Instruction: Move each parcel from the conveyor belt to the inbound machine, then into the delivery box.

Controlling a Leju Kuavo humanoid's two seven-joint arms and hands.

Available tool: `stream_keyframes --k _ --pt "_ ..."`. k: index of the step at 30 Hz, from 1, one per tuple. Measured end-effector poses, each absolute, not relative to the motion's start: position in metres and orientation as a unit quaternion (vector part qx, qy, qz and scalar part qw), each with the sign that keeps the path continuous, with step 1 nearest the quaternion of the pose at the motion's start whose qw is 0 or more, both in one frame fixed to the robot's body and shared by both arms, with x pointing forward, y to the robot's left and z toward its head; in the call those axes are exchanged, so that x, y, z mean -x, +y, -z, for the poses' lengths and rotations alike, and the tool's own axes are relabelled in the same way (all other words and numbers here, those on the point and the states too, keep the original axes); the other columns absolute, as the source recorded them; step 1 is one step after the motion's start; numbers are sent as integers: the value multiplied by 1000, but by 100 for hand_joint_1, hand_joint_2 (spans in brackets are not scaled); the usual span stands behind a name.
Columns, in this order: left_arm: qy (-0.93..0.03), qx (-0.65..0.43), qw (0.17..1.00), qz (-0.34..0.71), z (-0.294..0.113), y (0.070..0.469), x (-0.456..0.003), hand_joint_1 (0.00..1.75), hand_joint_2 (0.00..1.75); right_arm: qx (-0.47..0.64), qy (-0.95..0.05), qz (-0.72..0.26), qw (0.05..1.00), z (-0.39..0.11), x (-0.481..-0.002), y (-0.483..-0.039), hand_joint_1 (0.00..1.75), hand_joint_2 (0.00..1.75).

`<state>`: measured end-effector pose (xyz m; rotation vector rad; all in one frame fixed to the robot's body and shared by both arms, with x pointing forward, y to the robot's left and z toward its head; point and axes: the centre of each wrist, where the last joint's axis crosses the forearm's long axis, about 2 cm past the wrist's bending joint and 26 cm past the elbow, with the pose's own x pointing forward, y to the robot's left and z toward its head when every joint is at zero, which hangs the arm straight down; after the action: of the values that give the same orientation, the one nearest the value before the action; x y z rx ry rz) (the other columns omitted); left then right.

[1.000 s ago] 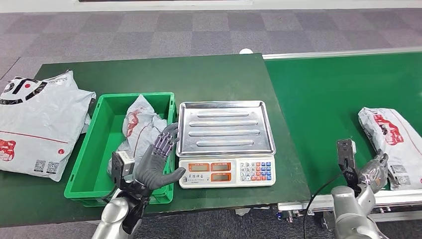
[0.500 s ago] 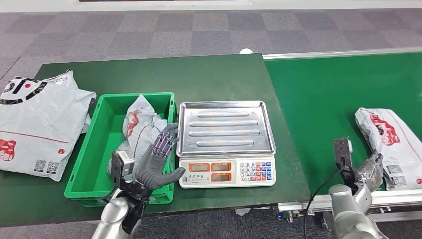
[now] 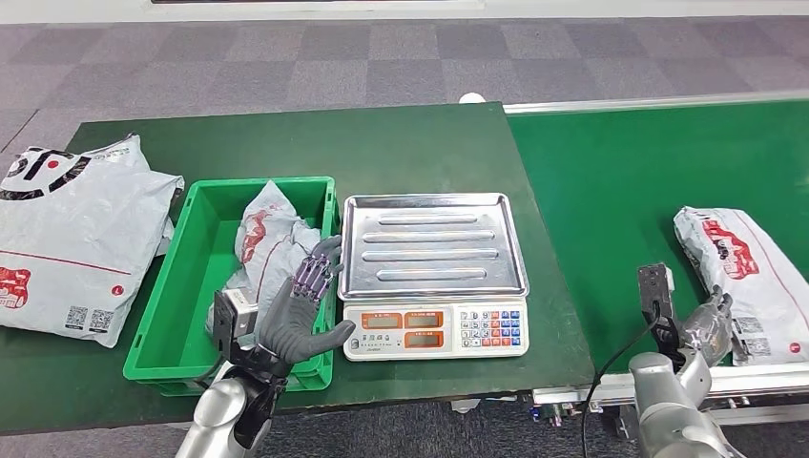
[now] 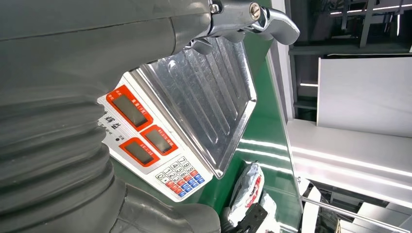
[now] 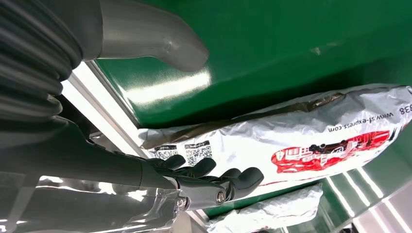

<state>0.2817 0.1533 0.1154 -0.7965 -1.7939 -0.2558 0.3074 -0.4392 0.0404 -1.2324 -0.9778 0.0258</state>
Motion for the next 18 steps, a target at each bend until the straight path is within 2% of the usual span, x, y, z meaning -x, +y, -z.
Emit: stream_keyframes --k 18 --pt "-759 330 551 109 -113 158 -281 0 175 541 -448 -27 711 -44 -317 -429 0 175"
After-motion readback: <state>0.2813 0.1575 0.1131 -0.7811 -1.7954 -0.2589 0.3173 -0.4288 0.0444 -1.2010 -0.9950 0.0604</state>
